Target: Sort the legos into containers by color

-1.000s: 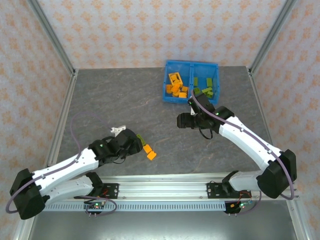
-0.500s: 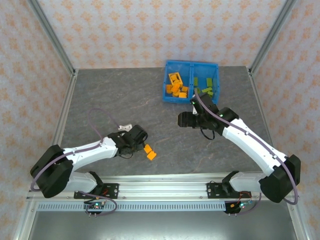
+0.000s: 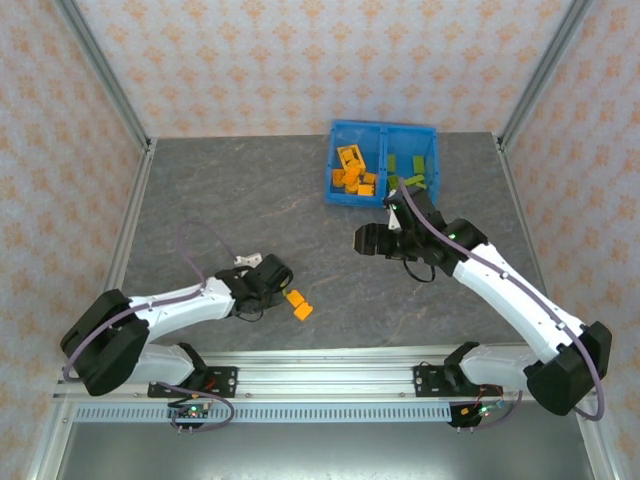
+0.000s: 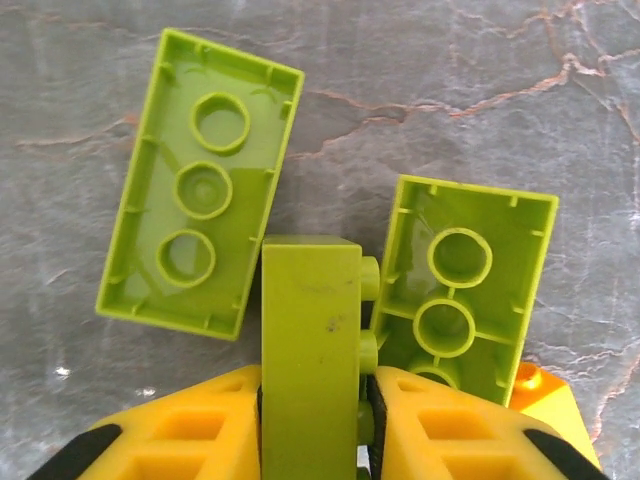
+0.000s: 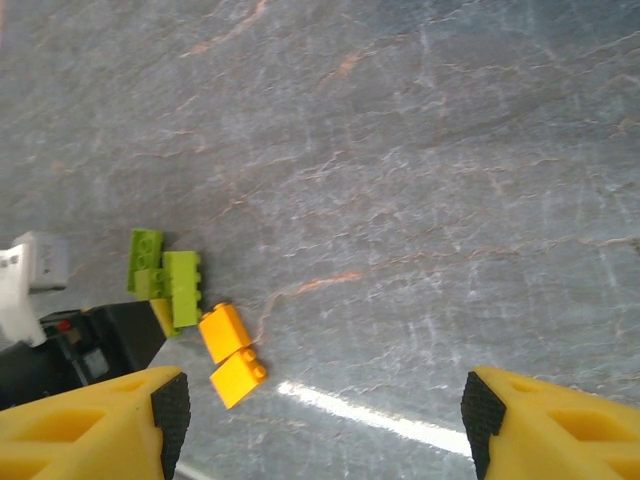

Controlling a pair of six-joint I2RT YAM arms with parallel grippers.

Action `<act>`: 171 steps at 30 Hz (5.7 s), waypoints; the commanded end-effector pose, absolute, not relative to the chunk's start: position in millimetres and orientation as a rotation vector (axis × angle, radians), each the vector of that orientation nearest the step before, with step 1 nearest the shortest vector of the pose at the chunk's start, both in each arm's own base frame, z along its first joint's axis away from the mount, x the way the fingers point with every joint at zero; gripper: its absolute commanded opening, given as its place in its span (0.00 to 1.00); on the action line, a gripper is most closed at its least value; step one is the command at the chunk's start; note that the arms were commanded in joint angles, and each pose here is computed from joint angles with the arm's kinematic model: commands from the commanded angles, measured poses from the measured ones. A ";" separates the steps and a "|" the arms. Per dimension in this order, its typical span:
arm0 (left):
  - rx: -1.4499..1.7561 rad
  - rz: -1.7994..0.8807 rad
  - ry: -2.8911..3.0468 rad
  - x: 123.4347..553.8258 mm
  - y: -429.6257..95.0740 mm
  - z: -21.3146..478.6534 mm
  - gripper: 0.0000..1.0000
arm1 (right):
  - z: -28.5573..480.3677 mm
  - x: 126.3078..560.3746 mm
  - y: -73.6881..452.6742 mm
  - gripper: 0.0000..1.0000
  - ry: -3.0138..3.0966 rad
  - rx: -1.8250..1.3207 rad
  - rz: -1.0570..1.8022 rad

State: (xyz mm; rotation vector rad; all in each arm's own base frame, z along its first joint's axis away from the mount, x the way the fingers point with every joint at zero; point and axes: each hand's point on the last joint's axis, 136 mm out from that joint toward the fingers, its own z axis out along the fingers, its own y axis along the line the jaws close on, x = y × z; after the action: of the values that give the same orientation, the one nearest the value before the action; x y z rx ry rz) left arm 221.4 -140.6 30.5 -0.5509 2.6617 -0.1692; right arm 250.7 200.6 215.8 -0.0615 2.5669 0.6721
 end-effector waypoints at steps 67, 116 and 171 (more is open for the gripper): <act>0.078 -0.618 1.741 525.5 -420.3 385.3 0.70 | 272.2 214.4 97.4 0.77 2.211 0.331 0.510; 1.560 0.042 1.575 105.0 -95.7 202.7 1.00 | 10.4 232.5 424.7 0.52 2.964 -0.346 0.270; -0.197 -0.256 2.413 242.8 -112.1 200.0 0.99 | 168.4 604.7 64.5 0.60 2.397 0.450 -0.110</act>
State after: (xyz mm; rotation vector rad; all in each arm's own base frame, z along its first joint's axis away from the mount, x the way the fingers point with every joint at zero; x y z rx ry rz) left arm 247.5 -117.1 213.3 -0.1265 2.3359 -0.2667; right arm 617.6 67.5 134.3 0.4599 2.4075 -0.1195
